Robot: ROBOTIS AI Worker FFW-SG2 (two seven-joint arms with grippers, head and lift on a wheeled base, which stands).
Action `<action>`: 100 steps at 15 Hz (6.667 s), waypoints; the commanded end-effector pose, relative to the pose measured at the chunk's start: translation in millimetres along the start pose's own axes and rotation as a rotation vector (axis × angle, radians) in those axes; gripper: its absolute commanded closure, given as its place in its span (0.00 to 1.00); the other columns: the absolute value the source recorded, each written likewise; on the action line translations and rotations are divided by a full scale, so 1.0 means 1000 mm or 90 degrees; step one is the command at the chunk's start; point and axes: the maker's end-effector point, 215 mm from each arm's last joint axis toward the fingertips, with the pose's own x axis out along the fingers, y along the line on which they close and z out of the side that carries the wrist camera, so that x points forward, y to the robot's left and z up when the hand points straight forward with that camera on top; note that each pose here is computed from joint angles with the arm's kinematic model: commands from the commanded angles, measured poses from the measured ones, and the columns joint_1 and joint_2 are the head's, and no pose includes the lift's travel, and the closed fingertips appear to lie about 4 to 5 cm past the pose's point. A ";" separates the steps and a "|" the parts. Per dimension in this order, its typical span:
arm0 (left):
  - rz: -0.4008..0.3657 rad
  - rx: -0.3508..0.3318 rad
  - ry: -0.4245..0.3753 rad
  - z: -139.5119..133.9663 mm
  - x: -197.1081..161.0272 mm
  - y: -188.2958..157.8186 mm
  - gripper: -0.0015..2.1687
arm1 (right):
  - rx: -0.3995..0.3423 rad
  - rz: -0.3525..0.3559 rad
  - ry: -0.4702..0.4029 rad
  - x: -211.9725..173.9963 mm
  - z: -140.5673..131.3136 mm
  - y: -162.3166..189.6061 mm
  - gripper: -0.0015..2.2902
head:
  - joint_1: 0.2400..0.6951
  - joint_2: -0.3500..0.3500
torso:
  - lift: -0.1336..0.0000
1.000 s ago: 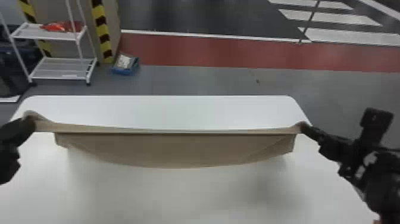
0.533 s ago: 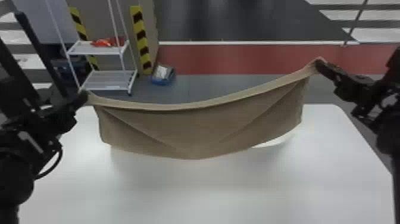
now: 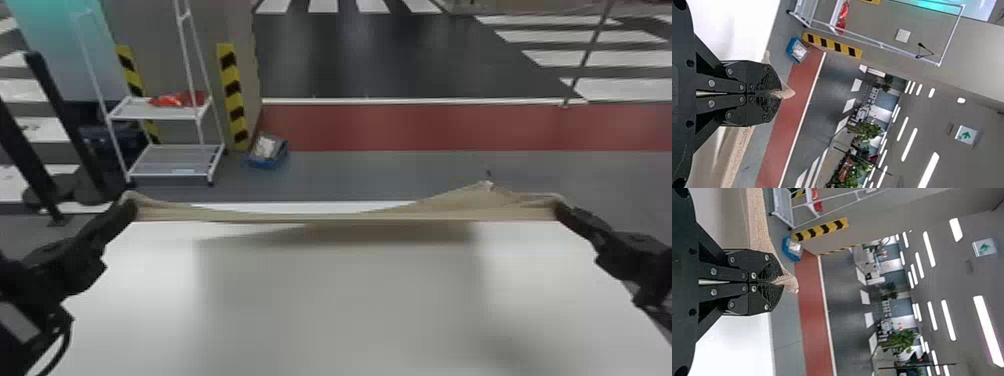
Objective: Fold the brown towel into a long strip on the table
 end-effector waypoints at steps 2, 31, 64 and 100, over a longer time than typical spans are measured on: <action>0.013 -0.002 0.073 -0.088 -0.052 -0.001 0.64 | 0.059 -0.036 0.126 -0.062 -0.108 -0.027 0.73 | 1.00 0.42 | 0.58; 0.217 0.057 0.251 -0.119 -0.001 0.066 0.64 | 0.343 0.019 0.319 -0.048 -0.100 0.022 0.73 | 1.00 0.51 | 0.58; 0.131 0.008 -0.072 -0.078 0.024 0.136 0.02 | -0.024 0.454 0.196 -0.036 -0.173 0.267 0.83 | 1.00 0.88 | 0.58; -0.014 0.058 -0.029 -0.091 0.037 0.098 0.02 | -0.145 0.210 0.031 0.078 -0.130 0.241 0.46 | 1.00 0.98 | 0.58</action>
